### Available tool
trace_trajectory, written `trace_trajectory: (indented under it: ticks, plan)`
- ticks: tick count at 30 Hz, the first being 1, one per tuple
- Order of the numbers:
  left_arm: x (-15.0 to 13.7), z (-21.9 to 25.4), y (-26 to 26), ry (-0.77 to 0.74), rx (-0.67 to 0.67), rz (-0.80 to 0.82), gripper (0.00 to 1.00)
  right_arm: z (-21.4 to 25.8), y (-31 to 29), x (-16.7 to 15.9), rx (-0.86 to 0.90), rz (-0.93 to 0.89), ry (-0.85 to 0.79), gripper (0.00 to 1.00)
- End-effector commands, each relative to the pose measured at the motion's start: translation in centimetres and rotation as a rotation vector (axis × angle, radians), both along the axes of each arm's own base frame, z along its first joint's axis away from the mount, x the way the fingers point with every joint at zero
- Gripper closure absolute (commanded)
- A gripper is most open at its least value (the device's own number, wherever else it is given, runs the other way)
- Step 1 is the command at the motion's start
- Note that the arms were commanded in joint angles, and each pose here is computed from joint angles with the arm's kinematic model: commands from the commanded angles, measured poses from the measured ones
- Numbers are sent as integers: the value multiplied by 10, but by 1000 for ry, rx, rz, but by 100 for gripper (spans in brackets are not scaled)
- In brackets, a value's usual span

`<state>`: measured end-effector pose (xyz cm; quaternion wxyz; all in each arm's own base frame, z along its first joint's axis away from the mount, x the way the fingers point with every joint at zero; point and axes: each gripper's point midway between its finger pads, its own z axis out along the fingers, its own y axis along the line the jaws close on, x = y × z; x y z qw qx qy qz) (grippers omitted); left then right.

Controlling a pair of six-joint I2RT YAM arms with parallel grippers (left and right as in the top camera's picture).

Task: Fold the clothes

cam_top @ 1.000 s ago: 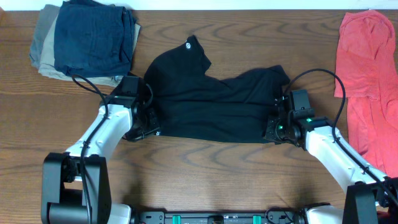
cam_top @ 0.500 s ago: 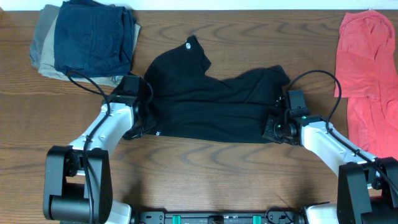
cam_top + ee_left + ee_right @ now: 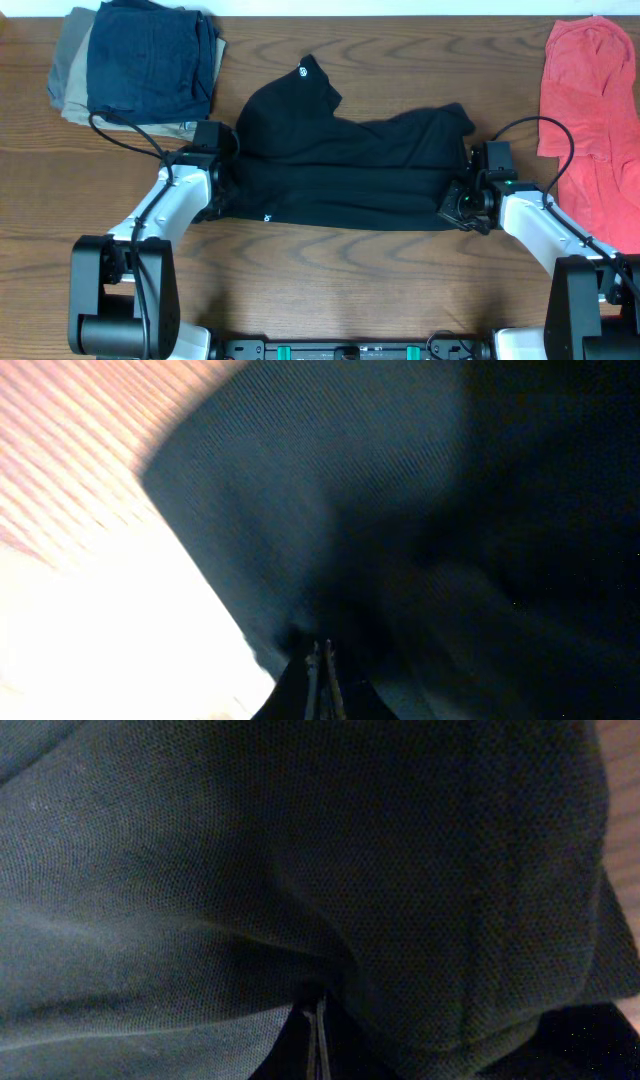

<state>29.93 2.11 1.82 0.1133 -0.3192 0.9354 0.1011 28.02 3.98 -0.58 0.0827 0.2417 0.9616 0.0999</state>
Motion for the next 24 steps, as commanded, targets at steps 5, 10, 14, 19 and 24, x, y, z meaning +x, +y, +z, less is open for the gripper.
trace_trajectory:
  ticks: [5, 10, 14, 19, 24]
  plan:
    - [0, 2, 24, -15, 70, 73, 94, -24, -47, -35, -200, -122, 146, 99]
    - [-4, 3, 24, 1, 71, 72, 94, -16, -67, -38, -212, -210, 188, 99]
    - [0, 19, 18, -41, 38, 62, 94, -6, -75, -35, -209, -235, 206, 99]
    - [28, 47, -23, -195, -138, -125, 94, 4, -65, -19, -148, -176, 170, 99]
    - [50, 55, -74, -278, -301, -376, 94, 5, -51, -10, -81, -145, 137, 99]
